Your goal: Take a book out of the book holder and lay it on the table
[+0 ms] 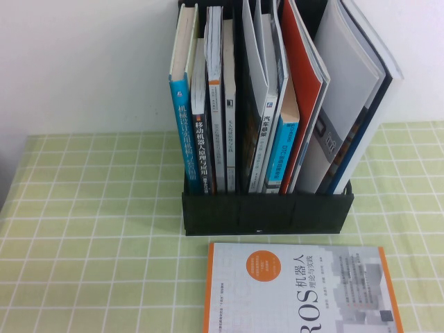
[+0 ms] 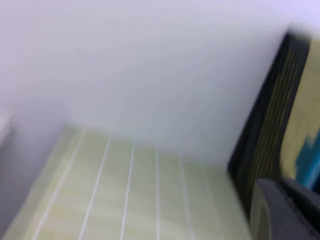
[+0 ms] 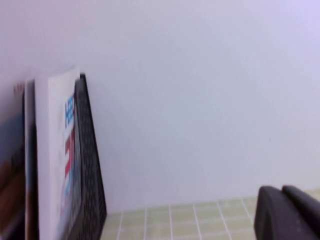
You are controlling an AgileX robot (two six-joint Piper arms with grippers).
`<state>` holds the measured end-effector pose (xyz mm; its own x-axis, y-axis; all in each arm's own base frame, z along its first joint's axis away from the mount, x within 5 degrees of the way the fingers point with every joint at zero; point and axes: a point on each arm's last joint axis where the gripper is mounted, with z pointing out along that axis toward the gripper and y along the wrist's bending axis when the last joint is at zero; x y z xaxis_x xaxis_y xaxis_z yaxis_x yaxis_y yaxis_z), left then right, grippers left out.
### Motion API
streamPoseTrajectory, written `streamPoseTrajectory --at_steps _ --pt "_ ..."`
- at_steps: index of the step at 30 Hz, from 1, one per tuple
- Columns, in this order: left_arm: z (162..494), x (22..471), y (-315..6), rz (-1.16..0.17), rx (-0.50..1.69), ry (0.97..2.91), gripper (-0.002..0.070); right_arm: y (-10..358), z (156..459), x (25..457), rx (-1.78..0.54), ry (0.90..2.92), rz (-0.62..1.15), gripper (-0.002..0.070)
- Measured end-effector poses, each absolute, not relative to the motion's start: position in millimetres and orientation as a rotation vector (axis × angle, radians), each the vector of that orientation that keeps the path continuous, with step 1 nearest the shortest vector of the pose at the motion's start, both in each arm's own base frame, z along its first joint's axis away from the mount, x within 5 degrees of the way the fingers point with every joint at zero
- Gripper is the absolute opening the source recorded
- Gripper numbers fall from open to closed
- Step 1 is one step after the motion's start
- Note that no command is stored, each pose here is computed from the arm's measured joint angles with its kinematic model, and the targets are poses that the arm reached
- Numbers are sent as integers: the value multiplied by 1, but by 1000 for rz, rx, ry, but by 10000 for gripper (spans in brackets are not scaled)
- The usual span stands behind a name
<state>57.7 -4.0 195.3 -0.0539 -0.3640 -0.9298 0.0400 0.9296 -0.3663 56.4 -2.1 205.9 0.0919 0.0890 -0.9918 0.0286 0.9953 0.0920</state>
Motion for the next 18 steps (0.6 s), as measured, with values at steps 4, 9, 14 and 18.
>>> streamPoseTrajectory --at_steps 4,9,14,18 --pt "214 57 1 -348 -285 1371 -3 -3 217 55 102 1353 41 -1" --pt "225 54 4 -341 -290 1246 -3 -4 223 53 131 1284 70 -1" --pt "228 53 5 -349 -301 1200 -3 -5 232 50 169 1175 117 -1" --pt "241 47 9 -440 -363 1032 -3 -7 246 43 189 999 152 -1"
